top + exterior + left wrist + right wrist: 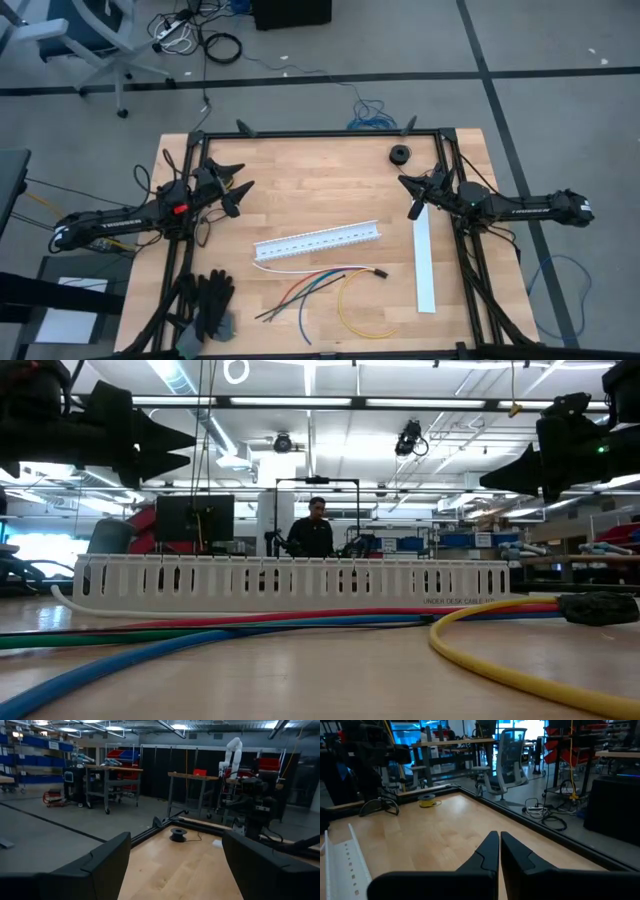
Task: Ziptie cables
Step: Adjust the white cable duct
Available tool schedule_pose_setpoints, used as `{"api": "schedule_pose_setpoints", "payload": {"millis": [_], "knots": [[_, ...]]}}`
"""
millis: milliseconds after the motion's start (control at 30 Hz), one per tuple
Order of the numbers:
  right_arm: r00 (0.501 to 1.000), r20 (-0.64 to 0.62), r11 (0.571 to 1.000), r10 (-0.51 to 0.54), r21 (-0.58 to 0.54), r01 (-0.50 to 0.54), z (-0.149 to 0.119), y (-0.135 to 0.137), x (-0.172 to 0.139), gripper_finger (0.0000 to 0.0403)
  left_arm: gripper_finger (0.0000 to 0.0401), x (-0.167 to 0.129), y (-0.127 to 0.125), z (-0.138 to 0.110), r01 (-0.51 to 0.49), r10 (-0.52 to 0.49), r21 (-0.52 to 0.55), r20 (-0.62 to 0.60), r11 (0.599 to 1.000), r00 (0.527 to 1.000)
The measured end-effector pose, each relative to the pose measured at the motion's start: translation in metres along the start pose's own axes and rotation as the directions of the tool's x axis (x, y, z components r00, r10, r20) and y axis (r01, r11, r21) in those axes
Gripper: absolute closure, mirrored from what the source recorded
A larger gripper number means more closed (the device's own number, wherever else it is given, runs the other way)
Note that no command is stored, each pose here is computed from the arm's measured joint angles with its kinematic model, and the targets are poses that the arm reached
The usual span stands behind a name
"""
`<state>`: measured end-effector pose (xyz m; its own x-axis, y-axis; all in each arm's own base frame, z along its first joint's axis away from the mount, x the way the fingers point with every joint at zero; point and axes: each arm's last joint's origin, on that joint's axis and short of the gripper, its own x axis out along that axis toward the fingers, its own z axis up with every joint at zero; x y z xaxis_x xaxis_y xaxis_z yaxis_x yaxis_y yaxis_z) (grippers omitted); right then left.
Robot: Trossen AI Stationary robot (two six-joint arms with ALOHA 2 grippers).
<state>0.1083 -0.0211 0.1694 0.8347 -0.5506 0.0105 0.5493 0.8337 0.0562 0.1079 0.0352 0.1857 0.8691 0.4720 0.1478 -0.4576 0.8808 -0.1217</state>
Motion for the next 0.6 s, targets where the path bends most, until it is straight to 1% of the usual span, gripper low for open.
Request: {"api": "schedule_pose_setpoints", "payload": {"millis": [67, 167, 300, 400, 467, 600], "knots": [[1.000, -0.001, 1.000, 0.001, 0.005, -0.001, 0.000, 0.000, 0.000, 0.0400, 0.0109, 0.000, 0.000, 0.000, 0.000, 0.000, -0.011, -0.003, 1.000, 1.000], [1.000, -0.004, 0.999, 0.025, 0.045, -0.024, 0.000, 0.001, 0.000, 0.0400, 0.0110, 0.000, 0.000, -0.001, 0.009, -0.009, -0.017, -0.008, 1.000, 1.000], [0.998, -0.006, 0.996, 0.065, 0.060, -0.065, 0.000, 0.002, 0.000, 0.0400, 0.0129, 0.000, 0.000, -0.004, 0.023, -0.023, -0.007, -0.037, 1.000, 0.999], [0.994, -0.007, 0.993, 0.105, 0.060, -0.104, 0.001, 0.003, 0.000, 0.0401, 0.0161, 0.000, -0.001, -0.006, 0.046, -0.046, 0.005, -0.063, 0.999, 0.997], [0.991, -0.021, 0.990, 0.135, 0.042, -0.134, 0.003, 0.005, 0.001, 0.0402, 0.0185, 0.000, -0.001, -0.006, 0.062, -0.061, 0.006, -0.062, 0.998, 0.996], [0.989, -0.034, 0.989, 0.147, -0.001, -0.147, 0.015, 0.009, 0.007, 0.0403, 0.0238, 0.000, -0.002, -0.005, 0.084, -0.083, 0.014, -0.061, 0.996, 0.995]]}}
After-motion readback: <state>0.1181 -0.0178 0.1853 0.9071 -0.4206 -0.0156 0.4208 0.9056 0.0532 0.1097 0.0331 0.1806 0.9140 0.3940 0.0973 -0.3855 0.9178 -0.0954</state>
